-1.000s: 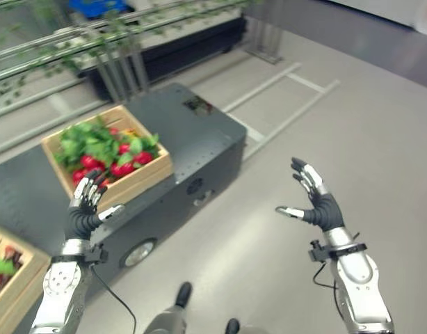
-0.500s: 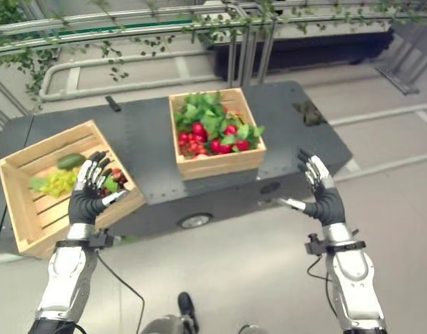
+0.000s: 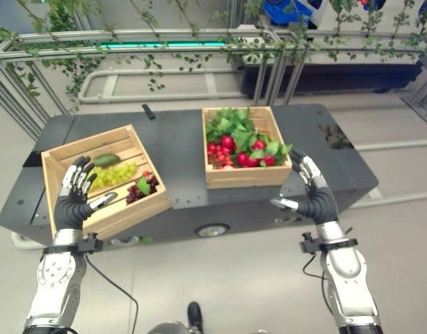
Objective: Pick up the fruits from the basket on one side to the basket on the other side
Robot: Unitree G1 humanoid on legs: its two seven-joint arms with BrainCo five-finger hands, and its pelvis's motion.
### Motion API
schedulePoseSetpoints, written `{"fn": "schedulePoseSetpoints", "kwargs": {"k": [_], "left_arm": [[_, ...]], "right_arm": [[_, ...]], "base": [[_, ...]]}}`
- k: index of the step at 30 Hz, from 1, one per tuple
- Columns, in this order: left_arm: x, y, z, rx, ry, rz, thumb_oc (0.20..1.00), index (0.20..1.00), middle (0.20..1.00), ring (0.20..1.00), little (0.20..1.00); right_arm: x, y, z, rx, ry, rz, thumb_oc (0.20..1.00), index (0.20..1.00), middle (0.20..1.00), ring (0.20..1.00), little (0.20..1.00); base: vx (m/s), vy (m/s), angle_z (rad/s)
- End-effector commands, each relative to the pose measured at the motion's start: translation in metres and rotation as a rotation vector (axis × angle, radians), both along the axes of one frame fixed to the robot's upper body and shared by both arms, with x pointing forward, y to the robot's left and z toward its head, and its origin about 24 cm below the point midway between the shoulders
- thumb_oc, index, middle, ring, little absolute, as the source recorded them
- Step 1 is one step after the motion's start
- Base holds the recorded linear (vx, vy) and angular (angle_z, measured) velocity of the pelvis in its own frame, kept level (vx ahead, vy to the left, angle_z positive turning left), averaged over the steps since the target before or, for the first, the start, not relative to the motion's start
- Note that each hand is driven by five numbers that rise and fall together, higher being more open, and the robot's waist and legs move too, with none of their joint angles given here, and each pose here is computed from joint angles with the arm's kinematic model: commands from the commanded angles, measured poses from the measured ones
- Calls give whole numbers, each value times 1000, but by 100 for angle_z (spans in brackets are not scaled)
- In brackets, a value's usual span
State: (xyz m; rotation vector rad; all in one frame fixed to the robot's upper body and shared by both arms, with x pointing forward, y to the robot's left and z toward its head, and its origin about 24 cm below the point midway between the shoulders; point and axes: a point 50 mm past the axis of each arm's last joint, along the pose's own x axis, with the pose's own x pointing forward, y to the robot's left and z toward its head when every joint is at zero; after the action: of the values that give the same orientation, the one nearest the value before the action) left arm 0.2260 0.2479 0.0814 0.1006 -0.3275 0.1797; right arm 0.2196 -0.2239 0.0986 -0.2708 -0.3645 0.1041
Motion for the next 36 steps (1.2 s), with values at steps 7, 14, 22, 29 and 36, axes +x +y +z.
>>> {"fn": "schedulePoseSetpoints", "kwargs": {"k": [7, 14, 22, 29, 36], "left_arm": [[6, 2, 22, 70, -110, -3, 1000, 1000, 1000, 1000, 1000], [6, -2, 18, 21, -105, -13, 1000, 1000, 1000, 1000, 1000], [10, -7, 20, -1, -121, -47, 1000, 1000, 1000, 1000, 1000], [5, -1, 19, 26, -114, -4, 1000, 1000, 1000, 1000, 1000], [4, 3, 22, 38, -122, 5, 1000, 1000, 1000, 1000, 1000]], "right_arm": [[3, -10, 14, -1, -78, -28, 1000, 1000, 1000, 1000, 1000], [0, -19, 17, -38, -81, -52, 1000, 1000, 1000, 1000, 1000], [-5, -28, 18, -7, -84, -79, 1000, 1000, 1000, 1000, 1000], [-5, -31, 13, 11, -68, -101, 1000, 1000, 1000, 1000, 1000], [-2, -30, 12, -9, -55, -93, 1000, 1000, 1000, 1000, 1000]], "base": [[146, -112, 60], [149, -169, 50], [52, -138, 18], [187, 84, 18], [274, 299, -47]]}}
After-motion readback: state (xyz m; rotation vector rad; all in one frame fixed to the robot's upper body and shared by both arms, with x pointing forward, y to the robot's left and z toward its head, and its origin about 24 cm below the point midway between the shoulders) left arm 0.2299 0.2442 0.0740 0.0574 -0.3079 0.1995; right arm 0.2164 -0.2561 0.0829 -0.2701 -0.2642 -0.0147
